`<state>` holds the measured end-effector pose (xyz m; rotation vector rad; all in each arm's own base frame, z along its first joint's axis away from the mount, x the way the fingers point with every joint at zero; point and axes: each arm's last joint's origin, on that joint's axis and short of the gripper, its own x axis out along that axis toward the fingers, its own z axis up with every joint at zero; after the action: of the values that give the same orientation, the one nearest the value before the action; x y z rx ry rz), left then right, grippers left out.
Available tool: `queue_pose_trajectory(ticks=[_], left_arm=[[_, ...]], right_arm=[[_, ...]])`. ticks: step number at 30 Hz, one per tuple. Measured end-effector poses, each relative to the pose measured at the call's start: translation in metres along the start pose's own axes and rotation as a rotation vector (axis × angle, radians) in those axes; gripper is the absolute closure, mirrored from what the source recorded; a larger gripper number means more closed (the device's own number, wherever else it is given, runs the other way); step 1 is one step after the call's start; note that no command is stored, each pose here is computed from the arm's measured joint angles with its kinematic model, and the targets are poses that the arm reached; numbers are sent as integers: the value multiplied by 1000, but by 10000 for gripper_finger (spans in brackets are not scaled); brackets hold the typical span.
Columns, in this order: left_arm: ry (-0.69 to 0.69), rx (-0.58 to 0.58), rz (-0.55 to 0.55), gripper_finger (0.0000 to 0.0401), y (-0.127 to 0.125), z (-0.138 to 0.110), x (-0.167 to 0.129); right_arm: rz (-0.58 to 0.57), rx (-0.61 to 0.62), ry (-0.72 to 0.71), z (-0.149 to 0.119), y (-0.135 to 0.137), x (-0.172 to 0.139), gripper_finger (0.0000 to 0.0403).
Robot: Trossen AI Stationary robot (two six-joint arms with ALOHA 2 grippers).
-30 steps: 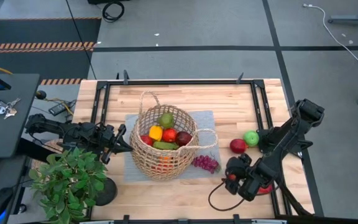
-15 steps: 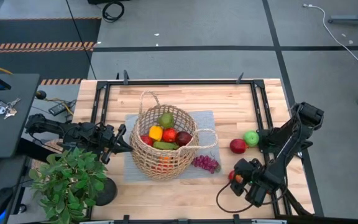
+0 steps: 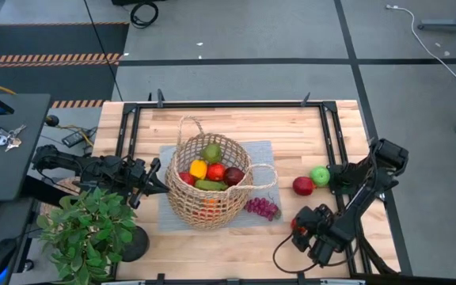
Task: Build produce basket
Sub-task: Put the left red apple into the basket
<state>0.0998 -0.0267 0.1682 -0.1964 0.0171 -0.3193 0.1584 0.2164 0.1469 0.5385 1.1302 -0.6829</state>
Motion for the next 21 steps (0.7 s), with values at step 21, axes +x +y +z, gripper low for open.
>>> queue_pose_trajectory(ticks=[21], left_arm=[[0, 0, 0, 373, 0, 0, 0]], right_arm=[[133, -204, -155, 18, 34, -23, 122]])
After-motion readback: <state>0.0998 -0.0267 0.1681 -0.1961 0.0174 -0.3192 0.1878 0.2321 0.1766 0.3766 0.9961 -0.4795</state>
